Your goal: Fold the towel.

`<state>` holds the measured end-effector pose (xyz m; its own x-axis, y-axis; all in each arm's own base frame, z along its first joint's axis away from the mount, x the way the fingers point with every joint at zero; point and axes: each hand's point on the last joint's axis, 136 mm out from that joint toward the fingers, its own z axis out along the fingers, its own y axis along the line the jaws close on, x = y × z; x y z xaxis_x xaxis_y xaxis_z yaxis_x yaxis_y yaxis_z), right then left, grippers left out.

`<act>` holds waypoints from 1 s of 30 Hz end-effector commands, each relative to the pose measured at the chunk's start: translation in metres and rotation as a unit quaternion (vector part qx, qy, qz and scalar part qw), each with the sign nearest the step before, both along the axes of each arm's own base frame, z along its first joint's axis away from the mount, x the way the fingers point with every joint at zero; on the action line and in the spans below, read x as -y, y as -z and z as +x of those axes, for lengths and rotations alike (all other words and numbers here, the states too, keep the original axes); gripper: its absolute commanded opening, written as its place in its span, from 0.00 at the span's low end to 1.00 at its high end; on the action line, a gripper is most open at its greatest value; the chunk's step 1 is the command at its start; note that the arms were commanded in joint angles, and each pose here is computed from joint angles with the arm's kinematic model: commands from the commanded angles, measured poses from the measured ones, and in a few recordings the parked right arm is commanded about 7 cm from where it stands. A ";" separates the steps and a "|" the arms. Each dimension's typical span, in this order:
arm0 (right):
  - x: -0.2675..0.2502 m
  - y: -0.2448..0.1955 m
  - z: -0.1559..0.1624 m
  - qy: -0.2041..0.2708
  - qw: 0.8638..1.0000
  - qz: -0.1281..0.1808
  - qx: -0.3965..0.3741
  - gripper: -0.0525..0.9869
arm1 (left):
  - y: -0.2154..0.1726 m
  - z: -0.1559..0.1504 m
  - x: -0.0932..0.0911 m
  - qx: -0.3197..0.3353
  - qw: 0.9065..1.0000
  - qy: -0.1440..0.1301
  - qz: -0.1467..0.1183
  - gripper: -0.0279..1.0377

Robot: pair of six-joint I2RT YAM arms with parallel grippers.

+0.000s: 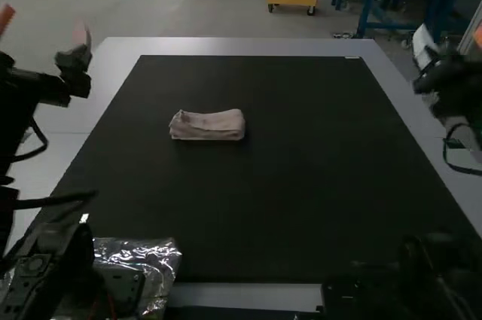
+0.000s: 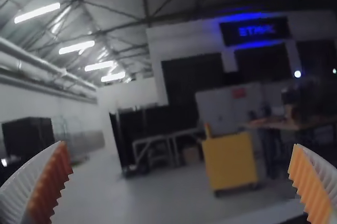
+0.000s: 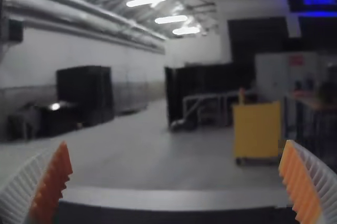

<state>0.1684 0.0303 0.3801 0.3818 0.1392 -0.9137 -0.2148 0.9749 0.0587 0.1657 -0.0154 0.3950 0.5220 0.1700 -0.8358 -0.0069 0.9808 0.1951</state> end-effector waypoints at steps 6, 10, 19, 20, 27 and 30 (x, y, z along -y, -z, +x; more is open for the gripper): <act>0.023 0.076 0.048 0.096 0.994 -0.049 0.001 0.92 | 0.064 0.036 -0.004 0.006 0.997 -0.040 0.058 0.94; 0.021 0.090 0.053 0.090 0.995 -0.046 0.000 0.92 | 0.098 0.050 -0.008 -0.031 0.998 -0.039 0.042 0.94; 0.041 0.165 0.074 0.153 0.978 -0.081 -0.117 0.92 | 0.169 0.075 -0.021 -0.161 0.985 -0.055 -0.005 0.94; 0.041 0.170 0.075 0.153 0.976 -0.087 -0.126 0.92 | 0.173 0.076 -0.021 -0.171 0.984 -0.049 -0.020 0.94; 0.040 0.220 0.078 0.143 0.958 -0.110 -0.224 0.92 | 0.224 0.081 -0.031 -0.270 0.950 -0.041 -0.148 0.94; 0.040 0.224 0.077 0.142 0.955 -0.116 -0.232 0.92 | 0.225 0.081 -0.032 -0.272 0.949 -0.042 -0.155 0.94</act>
<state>0.2461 -0.0057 0.1568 -0.0797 -0.1167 -0.9900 0.0374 0.9921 -0.1200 0.2467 0.0105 0.1717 -0.0125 -0.0079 -0.9999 -0.0356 0.9993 -0.0074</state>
